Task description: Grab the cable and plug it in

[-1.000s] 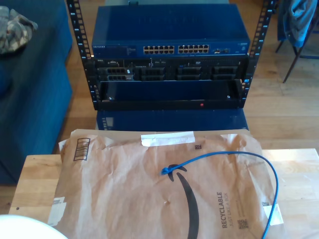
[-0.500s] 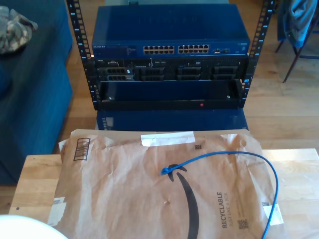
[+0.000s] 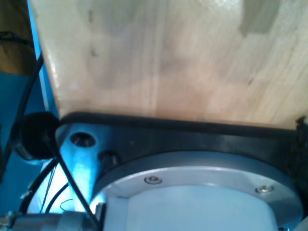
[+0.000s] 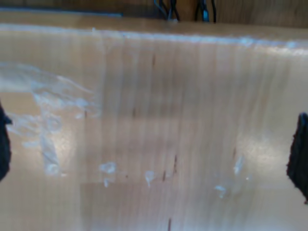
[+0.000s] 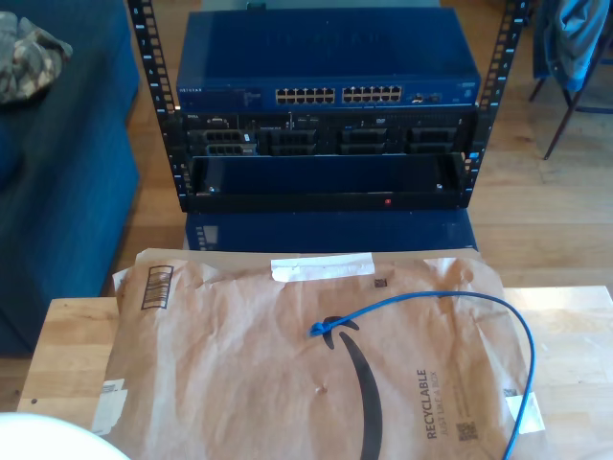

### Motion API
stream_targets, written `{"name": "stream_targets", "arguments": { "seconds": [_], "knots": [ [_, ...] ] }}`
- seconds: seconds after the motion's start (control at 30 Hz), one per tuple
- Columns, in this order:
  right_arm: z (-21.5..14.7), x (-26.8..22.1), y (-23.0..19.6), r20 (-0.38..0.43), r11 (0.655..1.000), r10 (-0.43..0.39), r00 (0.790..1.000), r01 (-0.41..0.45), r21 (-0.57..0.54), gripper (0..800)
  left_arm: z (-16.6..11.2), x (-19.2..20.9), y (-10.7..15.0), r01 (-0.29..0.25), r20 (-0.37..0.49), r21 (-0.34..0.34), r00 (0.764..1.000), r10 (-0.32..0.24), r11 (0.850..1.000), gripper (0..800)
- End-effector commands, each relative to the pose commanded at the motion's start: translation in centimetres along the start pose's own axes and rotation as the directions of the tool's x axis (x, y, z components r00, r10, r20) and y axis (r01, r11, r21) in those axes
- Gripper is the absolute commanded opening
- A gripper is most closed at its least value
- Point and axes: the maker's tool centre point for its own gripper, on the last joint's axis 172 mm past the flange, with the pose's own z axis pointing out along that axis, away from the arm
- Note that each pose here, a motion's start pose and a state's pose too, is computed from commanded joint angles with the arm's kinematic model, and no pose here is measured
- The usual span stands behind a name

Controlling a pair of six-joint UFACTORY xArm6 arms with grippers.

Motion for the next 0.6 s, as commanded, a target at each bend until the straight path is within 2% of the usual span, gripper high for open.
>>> {"name": "stream_targets", "arguments": {
  "seconds": [0.07, 0.17, 0.3, 0.4, 0.5, 0.6],
  "knots": [
    [-1.8, 0.0, 0.3, 0.029, 1.0, 0.023, 0.999, -0.023, -0.007, 794, -1.1, 0.7, -0.1, 0.002, -0.021, 0.001, 1.0, -0.002, 1.0, 800],
    [-4.3, 0.4, 0.1, 0.037, 0.995, 0.103, 0.994, -0.102, -0.013, 794, -2.7, -0.3, -0.4, 0.007, 0.028, 0.005, 1.0, -0.007, 1.0, 800],
    [-7.6, 1.2, -2.0, 0.007, 0.995, 0.1, 0.995, -0.1, -0.016, 794, -6.3, -0.7, -0.2, 0.034, 0.057, 0.012, 0.998, -0.035, 0.999, 800],
    [-10.0, 2.2, -3.2, -0.032, 0.988, 0.156, 0.987, -0.156, -0.001, 794, -9.7, -0.3, 1.7, 0.073, 0.038, 0.05, 0.996, -0.075, 0.996, 800],
    [-12.2, 2.8, -5.8, -0.074, 0.986, 0.166, 0.983, -0.165, 0.019, 794, -12.2, -0.7, 3.6, 0.086, 0.028, 0.114, 0.996, -0.09, 0.99, 800],
    [-14.1, 2.8, -9.5, -0.104, 0.985, 0.172, 0.98, -0.169, 0.032, 794, -14.2, -0.8, 5.5, 0.103, -0.007, 0.142, 0.995, -0.103, 0.984, 800]
  ]
}}
